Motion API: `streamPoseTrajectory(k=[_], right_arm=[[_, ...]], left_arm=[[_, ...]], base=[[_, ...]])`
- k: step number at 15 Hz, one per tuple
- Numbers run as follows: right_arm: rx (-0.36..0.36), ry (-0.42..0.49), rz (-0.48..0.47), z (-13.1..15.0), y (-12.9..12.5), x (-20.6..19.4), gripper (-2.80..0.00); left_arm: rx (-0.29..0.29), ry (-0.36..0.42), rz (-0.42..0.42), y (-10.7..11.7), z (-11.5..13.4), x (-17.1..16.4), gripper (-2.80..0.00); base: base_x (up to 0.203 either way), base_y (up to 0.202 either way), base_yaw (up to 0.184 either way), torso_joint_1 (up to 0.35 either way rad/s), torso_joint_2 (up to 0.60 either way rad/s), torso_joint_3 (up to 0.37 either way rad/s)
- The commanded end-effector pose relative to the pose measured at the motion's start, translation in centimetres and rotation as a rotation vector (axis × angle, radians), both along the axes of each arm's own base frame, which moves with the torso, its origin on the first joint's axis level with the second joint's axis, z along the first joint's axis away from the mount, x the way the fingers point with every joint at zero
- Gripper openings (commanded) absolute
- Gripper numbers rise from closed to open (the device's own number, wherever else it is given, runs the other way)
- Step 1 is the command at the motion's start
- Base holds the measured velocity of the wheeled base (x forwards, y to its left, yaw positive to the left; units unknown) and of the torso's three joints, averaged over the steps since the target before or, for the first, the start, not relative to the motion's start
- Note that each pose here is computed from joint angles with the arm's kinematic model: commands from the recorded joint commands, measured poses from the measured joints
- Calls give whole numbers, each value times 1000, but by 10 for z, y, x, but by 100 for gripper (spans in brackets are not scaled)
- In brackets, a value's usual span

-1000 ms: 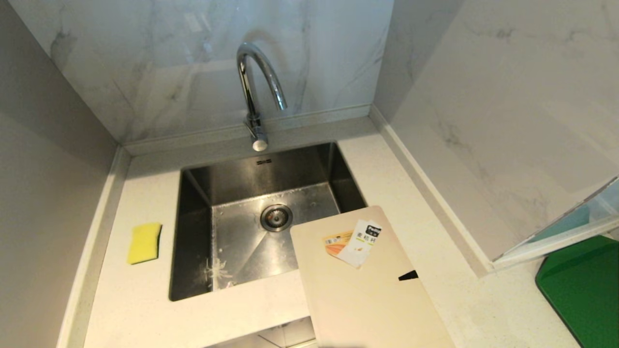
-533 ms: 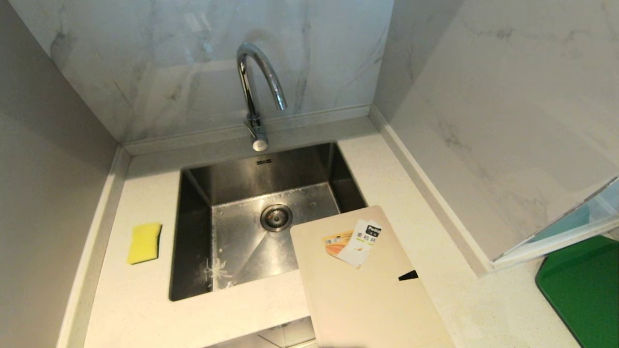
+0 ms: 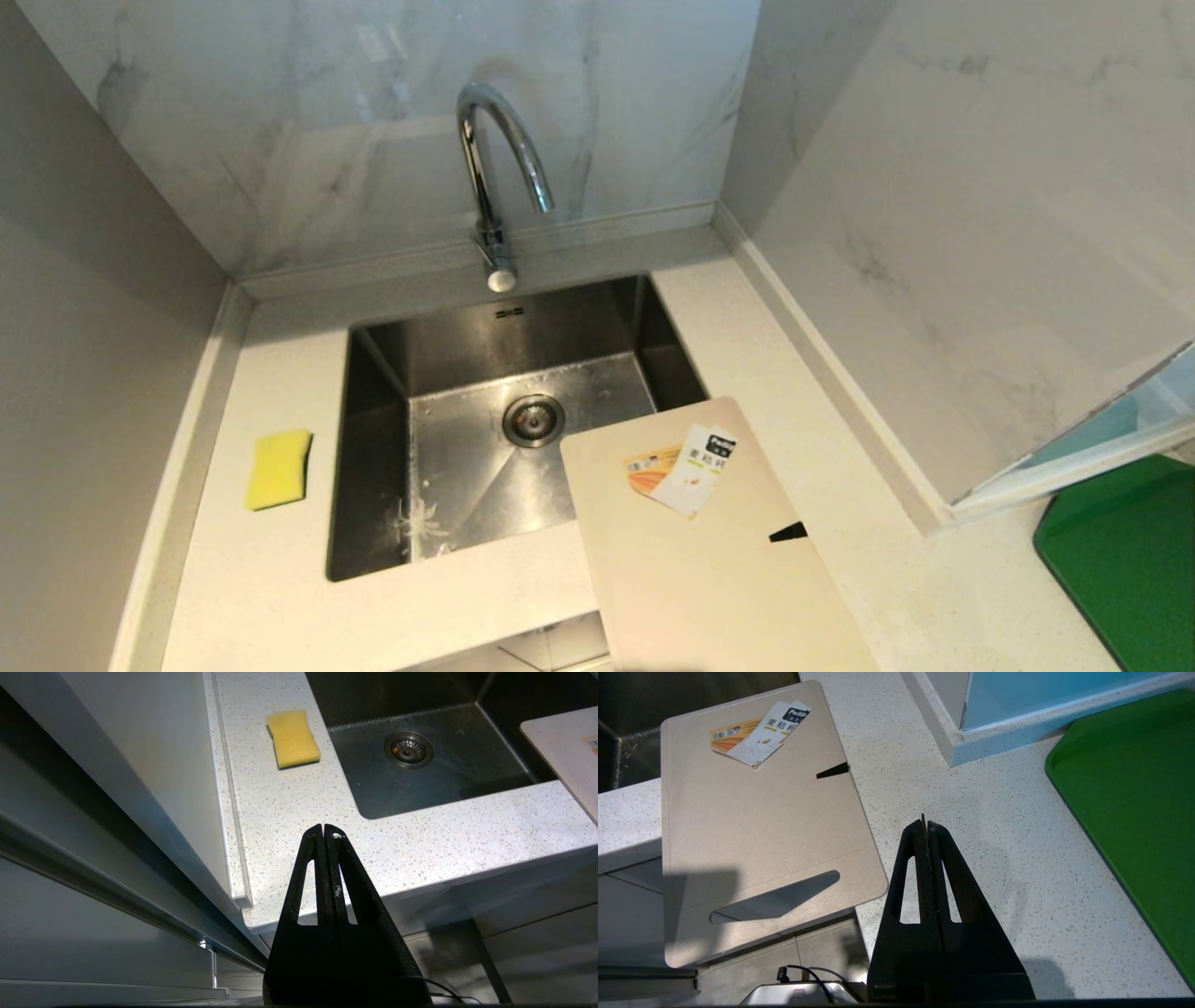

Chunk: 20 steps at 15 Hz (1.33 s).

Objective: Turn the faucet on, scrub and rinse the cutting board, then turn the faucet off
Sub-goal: Turn on the tap

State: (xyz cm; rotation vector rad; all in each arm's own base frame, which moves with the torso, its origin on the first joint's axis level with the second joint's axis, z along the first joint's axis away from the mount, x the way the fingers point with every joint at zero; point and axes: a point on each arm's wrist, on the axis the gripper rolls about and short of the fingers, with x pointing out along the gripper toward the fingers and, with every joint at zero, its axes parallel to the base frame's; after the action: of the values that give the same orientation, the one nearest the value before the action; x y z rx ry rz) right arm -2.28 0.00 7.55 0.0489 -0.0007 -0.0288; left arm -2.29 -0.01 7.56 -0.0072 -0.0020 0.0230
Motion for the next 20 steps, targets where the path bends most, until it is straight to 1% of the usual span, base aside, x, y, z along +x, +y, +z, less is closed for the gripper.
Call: streamPoseTrajectory(k=[1, 10, 16, 20], right_arm=[[0, 0, 0, 0, 0, 0, -280], [0, 2, 0, 0, 0, 0, -280], [0, 0, 0, 0, 0, 0, -280], [0, 0, 0, 0, 0, 0, -280]], left_arm=[[0, -1, 1, 0, 0, 0, -280], [-3, -3, 2, 0, 0, 0, -280], [-5, -4, 2, 0, 0, 0, -280], [-3, -4, 2, 0, 0, 0, -280]], base=[[0, 0, 0, 0, 0, 0], [6, 0, 0, -1, 0, 0], [160, 0, 11, 6, 3, 4], [0, 0, 0, 0, 0, 0]])
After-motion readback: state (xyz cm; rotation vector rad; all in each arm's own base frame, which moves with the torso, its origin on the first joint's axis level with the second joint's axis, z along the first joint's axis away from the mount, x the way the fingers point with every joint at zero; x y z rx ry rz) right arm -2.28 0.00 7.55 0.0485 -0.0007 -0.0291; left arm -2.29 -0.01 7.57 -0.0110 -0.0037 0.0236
